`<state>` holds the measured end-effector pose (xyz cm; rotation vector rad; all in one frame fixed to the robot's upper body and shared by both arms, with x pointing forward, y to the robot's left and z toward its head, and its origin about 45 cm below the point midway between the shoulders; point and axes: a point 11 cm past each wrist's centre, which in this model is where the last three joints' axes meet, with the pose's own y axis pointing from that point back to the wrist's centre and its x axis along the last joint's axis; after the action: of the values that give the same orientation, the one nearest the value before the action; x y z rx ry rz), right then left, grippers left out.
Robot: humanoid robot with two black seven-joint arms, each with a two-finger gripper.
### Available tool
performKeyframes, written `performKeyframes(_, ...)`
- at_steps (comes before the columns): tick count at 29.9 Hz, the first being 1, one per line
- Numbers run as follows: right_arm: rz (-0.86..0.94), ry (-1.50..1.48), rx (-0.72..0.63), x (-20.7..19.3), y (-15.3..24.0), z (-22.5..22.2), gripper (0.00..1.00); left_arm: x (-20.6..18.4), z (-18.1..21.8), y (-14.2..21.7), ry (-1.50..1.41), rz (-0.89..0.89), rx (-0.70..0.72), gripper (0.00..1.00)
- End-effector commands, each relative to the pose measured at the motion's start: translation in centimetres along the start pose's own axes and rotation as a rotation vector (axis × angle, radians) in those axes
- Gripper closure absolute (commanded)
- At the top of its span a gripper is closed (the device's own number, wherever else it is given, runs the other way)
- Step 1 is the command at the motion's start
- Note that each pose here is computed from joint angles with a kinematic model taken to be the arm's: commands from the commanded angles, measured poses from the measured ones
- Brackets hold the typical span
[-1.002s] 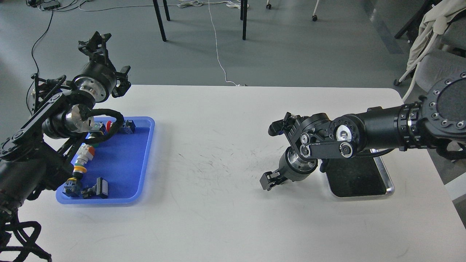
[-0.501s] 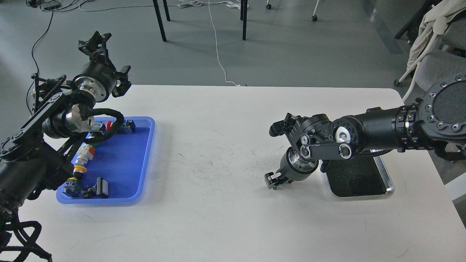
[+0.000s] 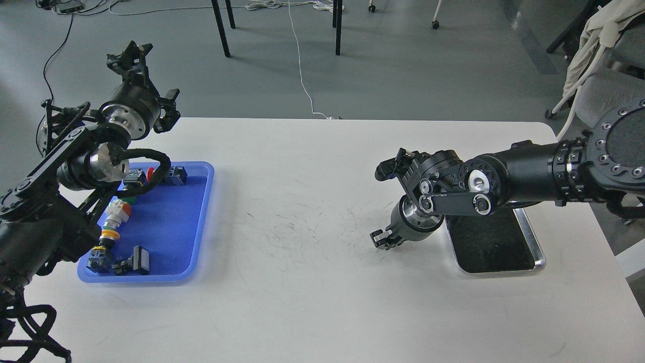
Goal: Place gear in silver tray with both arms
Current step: 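Close the right gripper on the gear and lift it, then carry the gear into the silver tray and open the right gripper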
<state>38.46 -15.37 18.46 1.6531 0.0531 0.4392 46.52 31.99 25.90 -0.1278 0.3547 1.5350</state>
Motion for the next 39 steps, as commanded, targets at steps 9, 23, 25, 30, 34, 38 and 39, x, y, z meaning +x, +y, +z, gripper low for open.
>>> performKeyframes(9,0.196,-0.426,-0.051,-0.6,7.7,16.6,0.98,-0.7,-0.2,-0.2,-0.001,-0.005,0.004,0.02)
performKeyframes(23,0.087,-0.442,-0.043,-7.9,1.8,17.0,0.98,-1.0,0.4,-0.4,-0.006,-0.008,-0.006,0.02)
performKeyframes(25,0.081,-0.441,-0.04,-8.0,1.6,16.8,0.98,-1.0,0.4,-0.4,-0.007,-0.007,-0.007,0.02)
performKeyframes(30,0.064,-0.437,-0.043,-8.7,1.2,16.8,0.97,-1.0,0.4,-0.4,-0.008,-0.008,-0.006,0.02)
performKeyframes(34,0.065,-0.429,-0.045,-8.7,1.2,16.8,0.88,-1.0,0.4,-0.4,-0.008,-0.006,-0.005,0.02)
performKeyframes(38,0.056,-0.434,-0.044,-9.1,0.9,16.8,0.67,-1.0,0.4,-0.4,-0.008,-0.008,-0.006,0.02)
performKeyframes(39,0.058,-0.434,-0.041,-9.0,0.9,16.8,0.55,-1.0,0.4,-0.4,-0.008,-0.006,-0.005,0.02)
